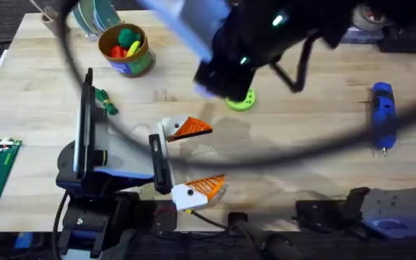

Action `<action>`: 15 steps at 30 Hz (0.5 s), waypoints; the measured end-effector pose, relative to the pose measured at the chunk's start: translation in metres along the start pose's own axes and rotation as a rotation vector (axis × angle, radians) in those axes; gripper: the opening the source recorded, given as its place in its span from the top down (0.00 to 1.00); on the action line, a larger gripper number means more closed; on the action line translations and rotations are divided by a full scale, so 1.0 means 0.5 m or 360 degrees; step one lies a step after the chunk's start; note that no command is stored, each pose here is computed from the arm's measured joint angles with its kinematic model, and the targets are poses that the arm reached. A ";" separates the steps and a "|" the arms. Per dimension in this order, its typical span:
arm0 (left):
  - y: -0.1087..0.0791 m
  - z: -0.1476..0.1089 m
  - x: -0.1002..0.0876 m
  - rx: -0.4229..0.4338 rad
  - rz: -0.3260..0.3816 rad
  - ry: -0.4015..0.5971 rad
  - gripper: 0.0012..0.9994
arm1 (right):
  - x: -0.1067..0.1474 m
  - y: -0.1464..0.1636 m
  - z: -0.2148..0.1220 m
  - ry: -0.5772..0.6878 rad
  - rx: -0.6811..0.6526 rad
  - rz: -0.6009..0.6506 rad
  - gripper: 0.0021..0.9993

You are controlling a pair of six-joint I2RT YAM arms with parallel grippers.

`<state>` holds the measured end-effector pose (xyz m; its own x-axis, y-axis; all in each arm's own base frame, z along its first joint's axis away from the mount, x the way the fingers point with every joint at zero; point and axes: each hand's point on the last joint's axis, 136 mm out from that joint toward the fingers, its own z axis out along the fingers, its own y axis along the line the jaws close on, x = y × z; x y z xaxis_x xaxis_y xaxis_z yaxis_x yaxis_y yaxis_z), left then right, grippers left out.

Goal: Pick up the gripper from the table and insert it into the empty holder that is missing its gripper. Then pick up a screw, insert it into the mounting hole, and use the screwdriver to tighten it. Finally, clean up the table by picking up the vegetable and placing it into the bucket.

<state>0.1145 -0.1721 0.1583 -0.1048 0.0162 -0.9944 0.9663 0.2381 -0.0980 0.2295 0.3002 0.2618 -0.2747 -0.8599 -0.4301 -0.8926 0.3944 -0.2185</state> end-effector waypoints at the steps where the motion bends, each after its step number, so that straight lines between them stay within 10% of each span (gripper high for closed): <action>1: 0.000 0.000 0.000 0.0000 0.0000 0.0000 0.01 | -0.005 0.017 0.002 -0.0002 -0.0021 -0.0045 0.99; 15: 0.000 0.000 0.000 0.0000 -0.0001 0.0000 0.01 | -0.030 0.126 0.020 -0.0001 -0.0138 -0.0312 0.99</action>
<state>0.1145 -0.1721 0.1582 -0.1052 0.0163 -0.9943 0.9662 0.2381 -0.0983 0.1809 0.3413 0.2455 -0.0928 -0.9171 -0.3876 -0.9563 0.1905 -0.2217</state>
